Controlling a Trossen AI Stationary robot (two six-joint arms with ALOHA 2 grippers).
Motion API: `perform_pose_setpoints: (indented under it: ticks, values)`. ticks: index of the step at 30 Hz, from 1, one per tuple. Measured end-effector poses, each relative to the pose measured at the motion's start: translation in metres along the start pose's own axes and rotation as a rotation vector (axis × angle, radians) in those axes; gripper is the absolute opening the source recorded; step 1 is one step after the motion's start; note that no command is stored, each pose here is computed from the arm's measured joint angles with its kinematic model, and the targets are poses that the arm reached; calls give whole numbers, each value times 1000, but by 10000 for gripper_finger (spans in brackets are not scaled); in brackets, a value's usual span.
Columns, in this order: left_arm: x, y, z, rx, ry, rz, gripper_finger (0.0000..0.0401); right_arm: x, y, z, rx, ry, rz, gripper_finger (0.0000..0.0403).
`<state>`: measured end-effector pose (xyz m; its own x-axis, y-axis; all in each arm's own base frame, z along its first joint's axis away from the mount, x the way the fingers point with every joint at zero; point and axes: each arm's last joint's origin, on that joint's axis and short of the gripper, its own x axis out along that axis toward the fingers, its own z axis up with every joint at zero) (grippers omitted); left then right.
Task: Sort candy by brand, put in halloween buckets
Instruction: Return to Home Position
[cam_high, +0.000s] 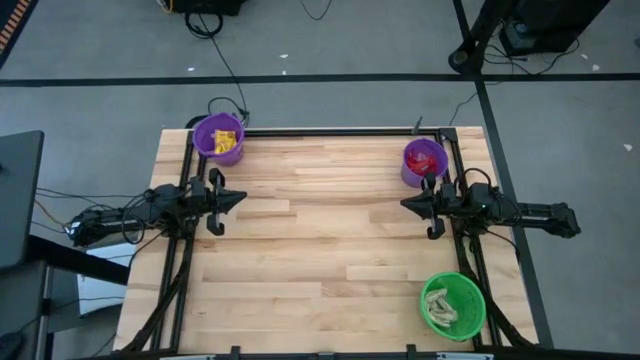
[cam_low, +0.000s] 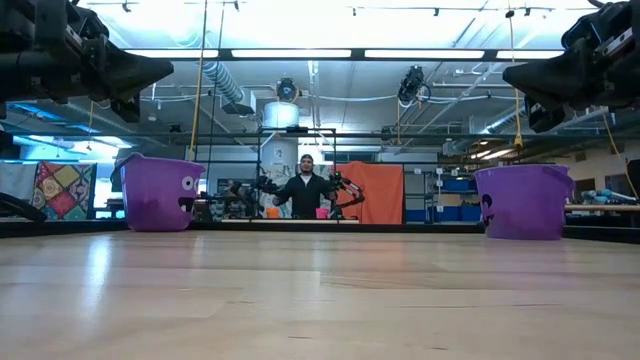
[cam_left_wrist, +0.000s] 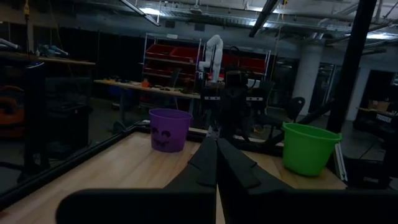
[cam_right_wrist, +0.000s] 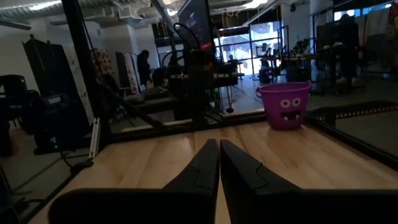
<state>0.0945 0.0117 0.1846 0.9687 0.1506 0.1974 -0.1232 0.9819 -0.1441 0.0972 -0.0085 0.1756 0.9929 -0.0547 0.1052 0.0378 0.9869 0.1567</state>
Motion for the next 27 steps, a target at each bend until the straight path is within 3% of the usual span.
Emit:
perform_pose_setpoints:
  ticks: [27]
  values:
    - [0,0,0,0,1,0,14,0,0,0,0,1,0,28]
